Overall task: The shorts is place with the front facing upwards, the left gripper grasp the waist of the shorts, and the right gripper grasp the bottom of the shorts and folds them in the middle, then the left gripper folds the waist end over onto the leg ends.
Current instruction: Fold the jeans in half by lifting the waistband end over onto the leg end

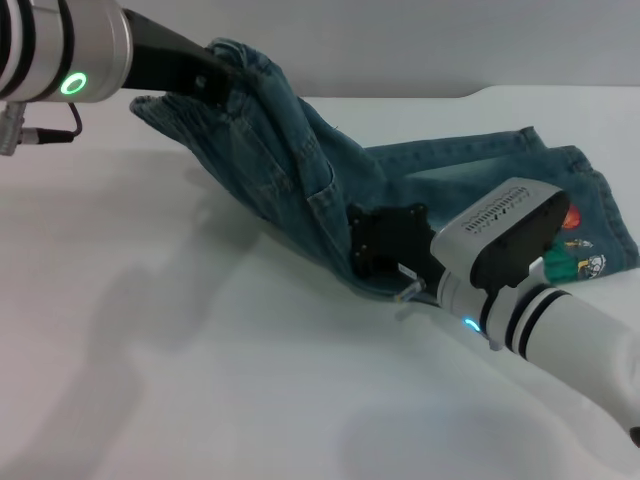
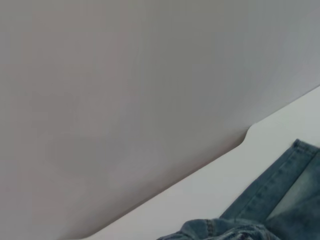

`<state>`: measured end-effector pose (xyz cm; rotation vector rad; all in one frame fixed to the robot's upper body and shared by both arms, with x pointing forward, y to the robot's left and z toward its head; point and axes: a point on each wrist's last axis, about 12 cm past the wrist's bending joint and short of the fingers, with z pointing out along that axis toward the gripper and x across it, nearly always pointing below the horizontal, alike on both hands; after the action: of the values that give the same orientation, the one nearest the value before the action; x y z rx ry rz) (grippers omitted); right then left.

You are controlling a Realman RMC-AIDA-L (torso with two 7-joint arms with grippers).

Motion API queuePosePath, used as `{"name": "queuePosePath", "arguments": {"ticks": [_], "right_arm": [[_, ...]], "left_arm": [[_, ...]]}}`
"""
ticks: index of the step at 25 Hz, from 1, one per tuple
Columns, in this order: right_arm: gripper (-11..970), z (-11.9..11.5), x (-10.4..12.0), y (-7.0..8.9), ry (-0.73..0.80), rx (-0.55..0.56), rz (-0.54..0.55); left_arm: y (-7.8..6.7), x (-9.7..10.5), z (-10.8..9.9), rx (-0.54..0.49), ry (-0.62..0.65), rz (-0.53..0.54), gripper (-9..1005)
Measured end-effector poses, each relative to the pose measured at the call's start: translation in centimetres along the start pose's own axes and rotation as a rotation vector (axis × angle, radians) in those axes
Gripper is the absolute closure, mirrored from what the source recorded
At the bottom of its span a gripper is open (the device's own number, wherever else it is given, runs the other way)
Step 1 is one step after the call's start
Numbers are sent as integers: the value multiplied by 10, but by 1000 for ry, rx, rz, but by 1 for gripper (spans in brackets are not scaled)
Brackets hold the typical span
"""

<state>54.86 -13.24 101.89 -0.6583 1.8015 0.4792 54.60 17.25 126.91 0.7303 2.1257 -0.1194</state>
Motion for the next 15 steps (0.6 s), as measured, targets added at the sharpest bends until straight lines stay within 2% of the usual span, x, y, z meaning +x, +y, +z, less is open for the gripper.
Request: {"name": "queuePosePath", "arguments": {"ticks": [15], "right_arm": [[961,16,-17,14,-11,-88,-9]], "left_arm": [[-11,-10,-2,63,-53,11,952]]}}
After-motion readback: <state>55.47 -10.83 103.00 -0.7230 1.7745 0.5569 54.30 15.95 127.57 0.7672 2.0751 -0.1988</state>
